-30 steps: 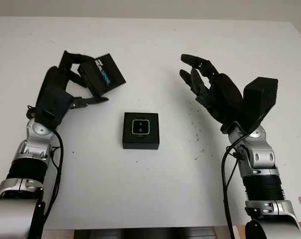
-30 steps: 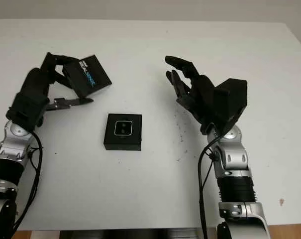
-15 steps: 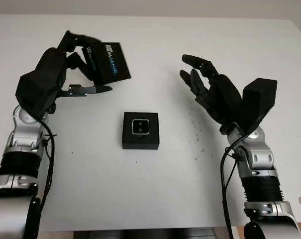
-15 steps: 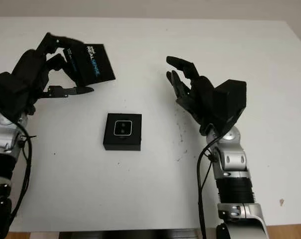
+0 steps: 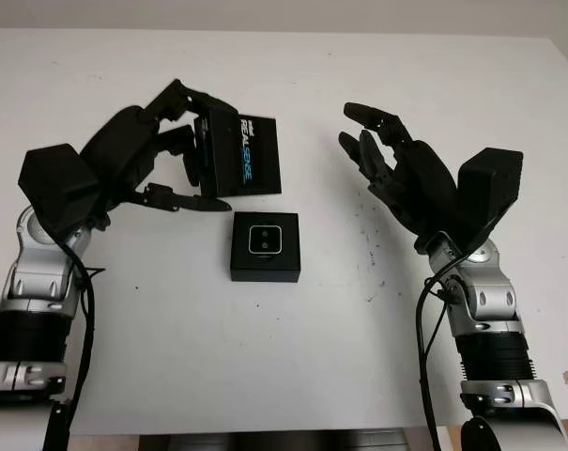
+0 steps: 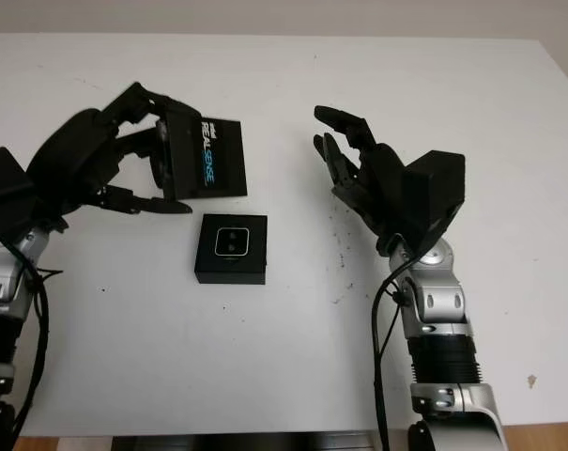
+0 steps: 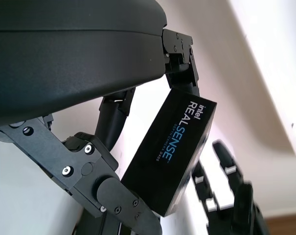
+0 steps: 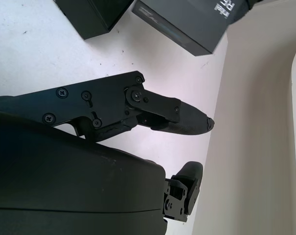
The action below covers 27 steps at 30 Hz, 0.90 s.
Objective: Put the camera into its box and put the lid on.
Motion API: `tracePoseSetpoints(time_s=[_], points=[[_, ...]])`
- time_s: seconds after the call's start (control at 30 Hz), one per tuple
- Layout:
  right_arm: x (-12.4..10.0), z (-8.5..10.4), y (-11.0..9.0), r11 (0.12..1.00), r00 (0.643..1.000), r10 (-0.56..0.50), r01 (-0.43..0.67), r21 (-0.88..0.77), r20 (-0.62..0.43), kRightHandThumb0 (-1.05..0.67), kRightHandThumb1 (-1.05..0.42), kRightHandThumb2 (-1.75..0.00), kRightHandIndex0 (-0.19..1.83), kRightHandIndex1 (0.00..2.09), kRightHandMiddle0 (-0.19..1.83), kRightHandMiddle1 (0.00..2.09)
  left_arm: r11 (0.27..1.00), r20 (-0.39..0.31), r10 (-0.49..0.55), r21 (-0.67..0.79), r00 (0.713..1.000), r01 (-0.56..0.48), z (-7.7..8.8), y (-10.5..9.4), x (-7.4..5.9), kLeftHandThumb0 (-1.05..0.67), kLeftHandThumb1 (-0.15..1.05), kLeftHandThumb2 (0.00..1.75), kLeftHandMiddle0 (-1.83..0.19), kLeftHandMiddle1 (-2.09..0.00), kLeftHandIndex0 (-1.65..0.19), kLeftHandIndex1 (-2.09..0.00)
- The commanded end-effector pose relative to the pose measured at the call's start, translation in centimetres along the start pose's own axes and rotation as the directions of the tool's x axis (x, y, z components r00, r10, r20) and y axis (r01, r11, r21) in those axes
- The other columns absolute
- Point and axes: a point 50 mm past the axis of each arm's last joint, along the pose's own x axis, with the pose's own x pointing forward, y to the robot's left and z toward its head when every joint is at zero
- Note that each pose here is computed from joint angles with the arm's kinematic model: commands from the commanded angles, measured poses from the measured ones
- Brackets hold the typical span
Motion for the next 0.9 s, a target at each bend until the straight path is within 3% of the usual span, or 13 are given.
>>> tracePoseSetpoints(time_s=[0.0, 0.27, 0.57, 0.67, 0.7, 0.73, 0.8, 0.87], points=[[-0.1, 0.2, -0.1, 1.000, 1.000, -0.006, 0.006, 0.002, 0.010, -0.54, -1.05, -0.61, 0.21, 0.06, -0.16, 0.84, 1.000, 0.016, -0.011, 0.000, 1.000, 0.011, 0.4, -0.2, -0.2, -0.27, 1.05, 0.37, -0.40, -2.07, -0.35, -1.77], [-0.2, 0.1, -0.1, 1.000, 1.000, 0.001, -0.001, 0.000, 0.008, -0.54, -1.05, -0.60, 0.21, 0.06, -0.16, 0.84, 0.991, 0.022, -0.017, -0.129, 1.000, 0.020, 0.0, -1.0, -0.5, -0.28, 1.05, 0.40, -0.46, -2.09, -0.33, -1.85], [-0.2, -0.1, 0.0, 1.000, 1.000, 0.015, -0.015, -0.006, 0.009, -0.53, -1.05, -0.61, 0.19, 0.06, -0.19, 0.85, 0.893, 0.006, -0.024, -0.450, 1.000, 0.024, -0.5, -2.4, -0.5, -0.32, 1.05, 0.38, -0.46, -2.09, -0.34, -1.81], [-0.3, -0.2, 0.0, 1.000, 1.000, 0.012, -0.012, -0.004, 0.004, -0.53, -1.05, -0.61, 0.20, 0.06, -0.18, 0.85, 0.914, -0.006, 0.002, -0.406, 1.000, -0.005, -0.5, -2.9, -0.6, -0.32, 1.05, 0.40, -0.19, -2.09, -0.35, -1.81], [-0.3, -0.2, 0.0, 1.000, 1.000, 0.011, -0.011, -0.004, 0.004, -0.53, -1.05, -0.61, 0.20, 0.06, -0.19, 0.85, 0.934, -0.005, 0.006, -0.358, 1.000, -0.007, -0.5, -3.0, -0.6, -0.34, 1.05, 0.42, 0.03, -1.88, -0.30, -1.86], [-0.3, -0.2, 0.1, 1.000, 1.000, 0.011, -0.011, -0.004, 0.005, -0.53, -1.05, -0.60, 0.20, 0.06, -0.19, 0.85, 0.950, -0.010, 0.011, -0.312, 1.000, -0.013, -0.5, -3.2, -0.7, -0.35, 1.05, 0.43, 0.10, -1.70, -0.28, -1.88], [-0.3, -0.3, 0.1, 1.000, 1.000, 0.010, -0.010, -0.007, 0.006, -0.53, -1.05, -0.60, 0.20, 0.06, -0.18, 0.85, 0.971, -0.015, 0.019, -0.239, 1.000, -0.022, -0.7, -3.3, -0.8, -0.36, 1.05, 0.43, 0.09, -1.05, -0.26, -1.85], [-0.3, -0.3, 0.1, 1.000, 1.000, 0.011, -0.011, -0.011, 0.005, -0.53, -1.05, -0.60, 0.20, 0.06, -0.18, 0.85, 0.984, -0.022, 0.023, -0.175, 1.000, -0.026, -0.8, -3.4, -0.8, -0.37, 1.05, 0.43, 0.00, -0.59, -0.26, -1.82]])
